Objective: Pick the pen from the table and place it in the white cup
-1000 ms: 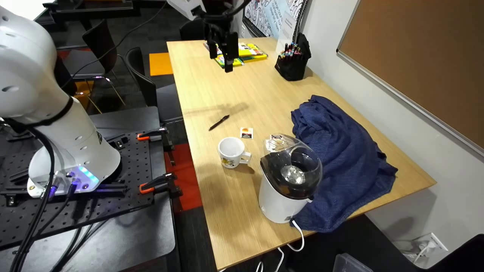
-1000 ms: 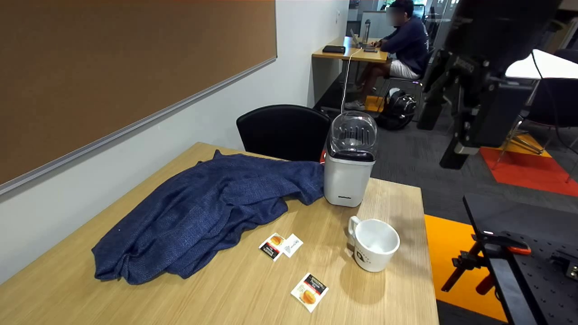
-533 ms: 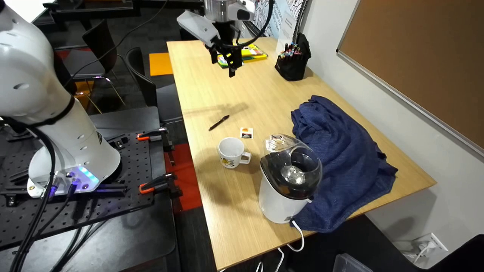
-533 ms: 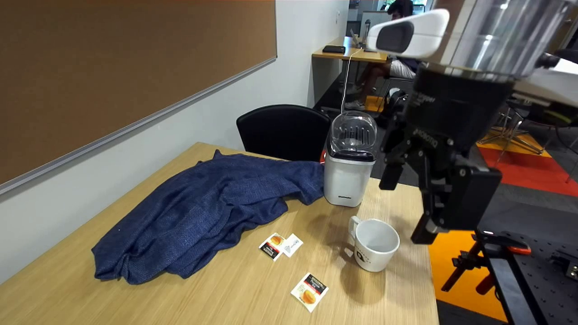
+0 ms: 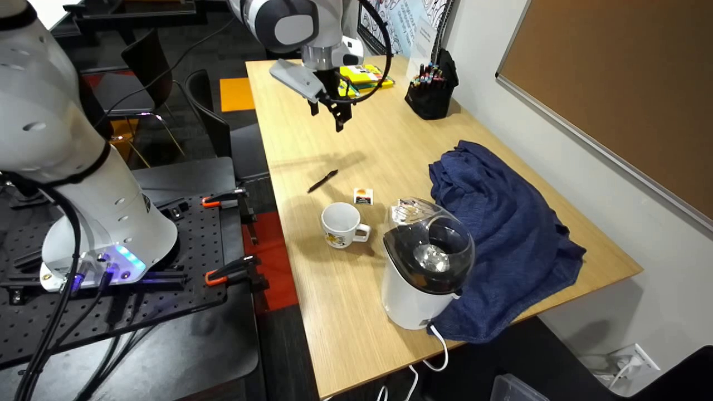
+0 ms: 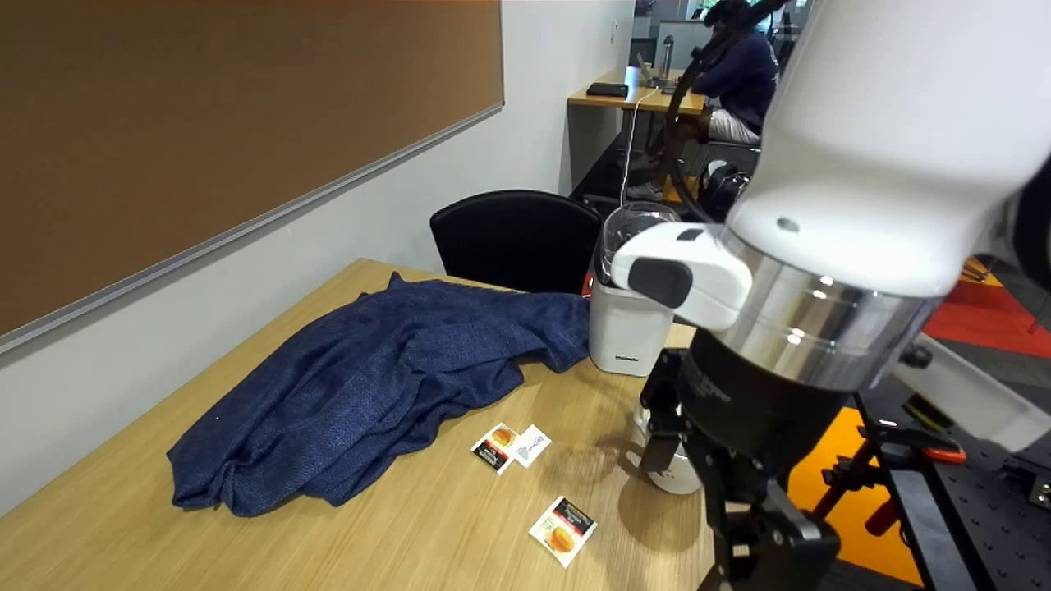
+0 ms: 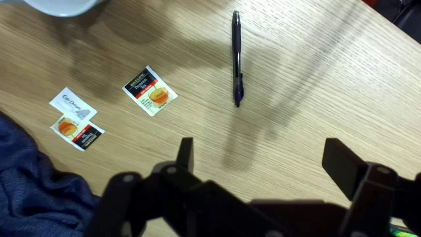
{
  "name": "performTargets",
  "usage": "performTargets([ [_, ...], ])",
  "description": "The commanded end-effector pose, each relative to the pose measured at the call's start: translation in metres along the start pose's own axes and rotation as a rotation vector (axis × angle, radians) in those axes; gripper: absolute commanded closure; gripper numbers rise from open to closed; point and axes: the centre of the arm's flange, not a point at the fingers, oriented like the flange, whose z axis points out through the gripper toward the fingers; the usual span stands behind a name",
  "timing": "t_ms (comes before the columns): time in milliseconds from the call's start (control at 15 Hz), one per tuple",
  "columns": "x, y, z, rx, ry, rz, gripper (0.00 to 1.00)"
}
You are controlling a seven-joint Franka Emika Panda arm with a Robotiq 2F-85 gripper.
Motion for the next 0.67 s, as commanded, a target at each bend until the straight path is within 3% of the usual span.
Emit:
performTargets([
  [0, 0.000, -0.013, 0.043, -0.007, -0.015, 0.021, 0.00],
  [600, -0.004, -0.011, 0.041, 0.010, -0.038, 0.006, 0.00],
])
